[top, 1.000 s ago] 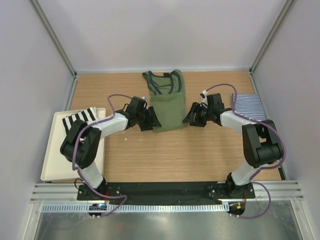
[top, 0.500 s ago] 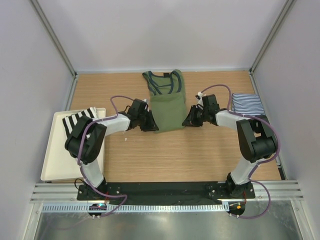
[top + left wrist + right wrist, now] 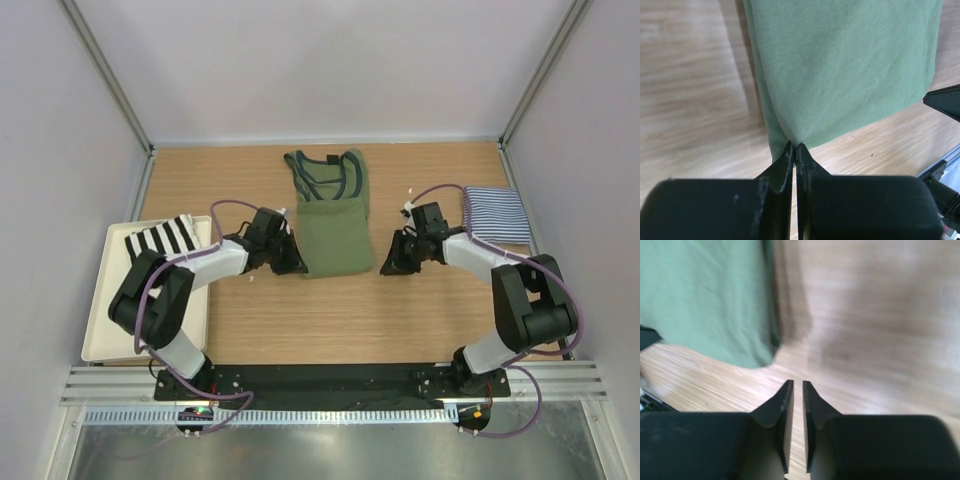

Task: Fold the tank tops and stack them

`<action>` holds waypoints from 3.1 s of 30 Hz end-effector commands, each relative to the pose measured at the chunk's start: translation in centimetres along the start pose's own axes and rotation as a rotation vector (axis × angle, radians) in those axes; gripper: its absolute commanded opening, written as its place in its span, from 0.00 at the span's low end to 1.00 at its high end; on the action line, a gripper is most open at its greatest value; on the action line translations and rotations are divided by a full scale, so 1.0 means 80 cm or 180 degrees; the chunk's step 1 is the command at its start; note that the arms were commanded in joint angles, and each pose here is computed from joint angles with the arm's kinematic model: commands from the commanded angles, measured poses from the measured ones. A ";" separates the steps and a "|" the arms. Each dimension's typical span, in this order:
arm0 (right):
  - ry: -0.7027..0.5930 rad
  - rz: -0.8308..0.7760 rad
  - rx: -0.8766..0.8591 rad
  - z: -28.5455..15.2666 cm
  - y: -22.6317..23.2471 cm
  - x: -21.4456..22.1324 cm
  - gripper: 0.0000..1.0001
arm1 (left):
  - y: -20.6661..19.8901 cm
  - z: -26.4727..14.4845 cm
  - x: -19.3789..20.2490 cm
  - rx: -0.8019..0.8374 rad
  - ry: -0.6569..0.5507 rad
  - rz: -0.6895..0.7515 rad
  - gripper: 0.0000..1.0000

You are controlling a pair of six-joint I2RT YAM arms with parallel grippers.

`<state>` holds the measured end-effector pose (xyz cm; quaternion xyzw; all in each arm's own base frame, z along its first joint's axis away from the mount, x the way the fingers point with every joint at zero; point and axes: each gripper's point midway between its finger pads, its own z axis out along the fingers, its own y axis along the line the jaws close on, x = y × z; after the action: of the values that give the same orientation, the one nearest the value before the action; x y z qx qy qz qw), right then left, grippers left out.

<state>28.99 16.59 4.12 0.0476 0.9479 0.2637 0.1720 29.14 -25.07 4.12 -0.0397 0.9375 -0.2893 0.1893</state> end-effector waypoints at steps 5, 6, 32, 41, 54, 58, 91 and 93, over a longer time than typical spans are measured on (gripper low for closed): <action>-0.0060 -0.0279 -0.0234 -0.029 0.021 0.035 0.51 | 0.011 -0.029 0.040 0.0027 0.0133 0.0086 0.00; -0.0069 -0.0356 -0.0273 -0.028 0.025 0.042 0.56 | 0.014 -0.029 0.044 0.0012 0.0151 0.0084 0.00; -0.0206 -0.1369 0.0089 0.048 0.080 0.036 0.05 | 0.011 -0.036 0.033 -0.0053 0.0202 0.0259 0.00; 0.0090 -0.1184 0.0437 0.009 0.036 0.082 0.01 | 0.026 -0.049 0.041 -0.0167 0.0219 0.0253 0.00; 0.0349 -0.0881 0.0177 -0.025 0.039 0.132 0.06 | 0.019 -0.066 0.090 0.0048 0.0296 0.0162 0.32; 0.0340 -0.0886 0.0112 -0.025 0.043 0.135 0.13 | 0.021 -0.074 0.094 0.0090 0.0192 0.0185 0.46; 0.0038 -0.0777 -0.0755 -0.150 0.116 0.146 0.01 | -0.076 -0.163 0.136 0.0756 0.0146 0.0340 0.00; 0.0041 -0.0779 -0.0848 -0.164 0.124 0.149 0.02 | -0.086 -0.181 0.141 0.0864 0.0116 0.0327 0.00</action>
<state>14.44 20.28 12.84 -0.0902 0.9192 0.3252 0.2030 14.32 -25.22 13.13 0.0508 0.8987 -0.3880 0.1981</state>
